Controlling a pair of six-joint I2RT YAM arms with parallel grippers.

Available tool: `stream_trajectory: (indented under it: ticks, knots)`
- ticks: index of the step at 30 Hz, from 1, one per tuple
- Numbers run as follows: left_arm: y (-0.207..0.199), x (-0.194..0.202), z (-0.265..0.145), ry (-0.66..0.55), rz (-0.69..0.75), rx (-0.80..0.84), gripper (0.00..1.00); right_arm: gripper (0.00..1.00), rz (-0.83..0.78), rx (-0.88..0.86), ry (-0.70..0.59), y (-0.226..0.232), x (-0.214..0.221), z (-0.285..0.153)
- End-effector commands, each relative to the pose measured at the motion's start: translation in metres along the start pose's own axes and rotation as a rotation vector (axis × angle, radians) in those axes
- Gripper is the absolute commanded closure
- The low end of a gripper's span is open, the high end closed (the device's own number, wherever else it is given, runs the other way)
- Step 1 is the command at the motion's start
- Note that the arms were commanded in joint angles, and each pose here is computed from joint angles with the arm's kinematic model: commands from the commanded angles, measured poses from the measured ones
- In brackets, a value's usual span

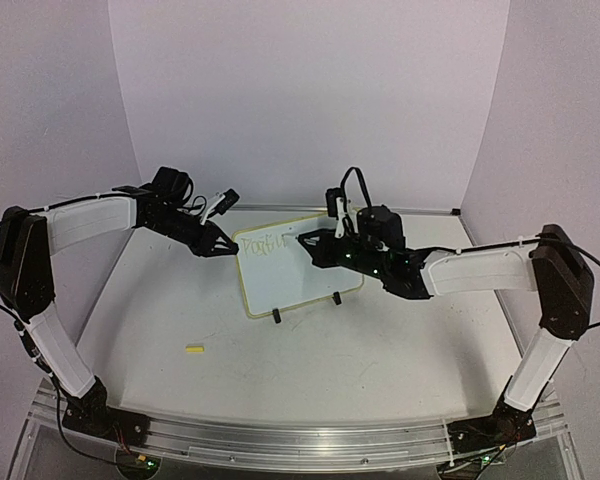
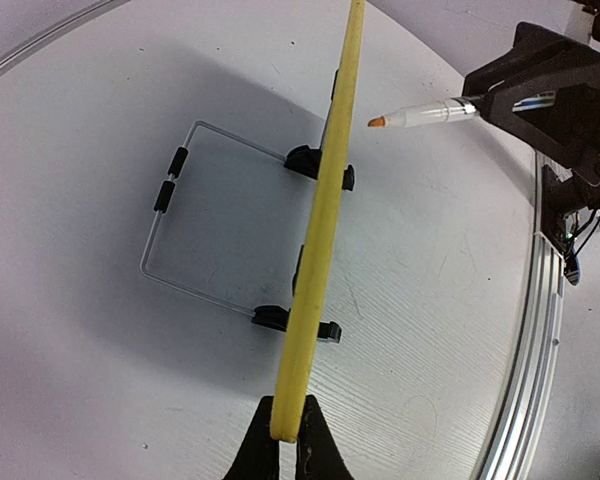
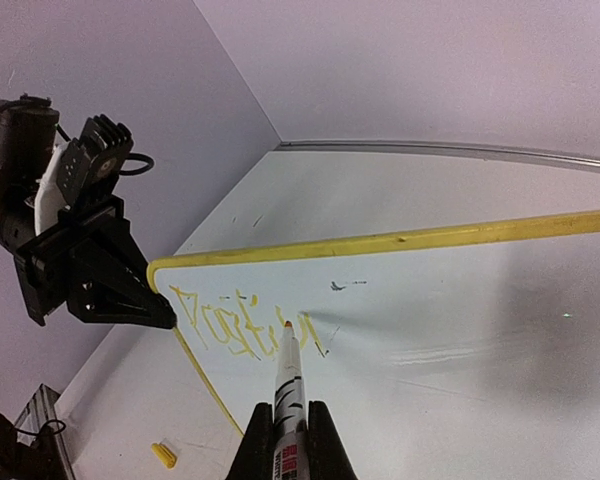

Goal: Write a sentence on the whiteboard

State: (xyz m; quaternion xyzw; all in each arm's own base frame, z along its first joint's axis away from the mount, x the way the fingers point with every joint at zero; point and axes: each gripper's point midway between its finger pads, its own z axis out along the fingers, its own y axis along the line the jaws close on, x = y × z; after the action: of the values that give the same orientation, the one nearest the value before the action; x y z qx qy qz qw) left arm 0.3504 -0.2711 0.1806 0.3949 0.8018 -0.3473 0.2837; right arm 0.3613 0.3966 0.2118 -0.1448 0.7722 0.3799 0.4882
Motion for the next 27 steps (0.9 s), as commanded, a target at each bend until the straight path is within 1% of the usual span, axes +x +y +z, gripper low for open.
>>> stream_trajectory:
  ticks: [1,10,18,27]
  knots:
    - [0.000,0.010,0.005,0.058,0.003,-0.019,1.00,1.00,-0.013,0.000,-0.092,0.010,-0.037,0.000]
    - [0.001,0.011,0.005,0.061,0.001,-0.020,1.00,1.00,-0.012,0.002,-0.073,0.007,-0.031,0.011]
    - [0.001,0.012,0.006,0.063,-0.001,-0.020,1.00,1.00,-0.002,0.014,-0.062,0.003,-0.024,0.010]
    - [0.001,0.013,0.007,0.066,-0.004,-0.018,1.00,1.00,0.025,0.073,-0.055,-0.014,-0.016,0.012]
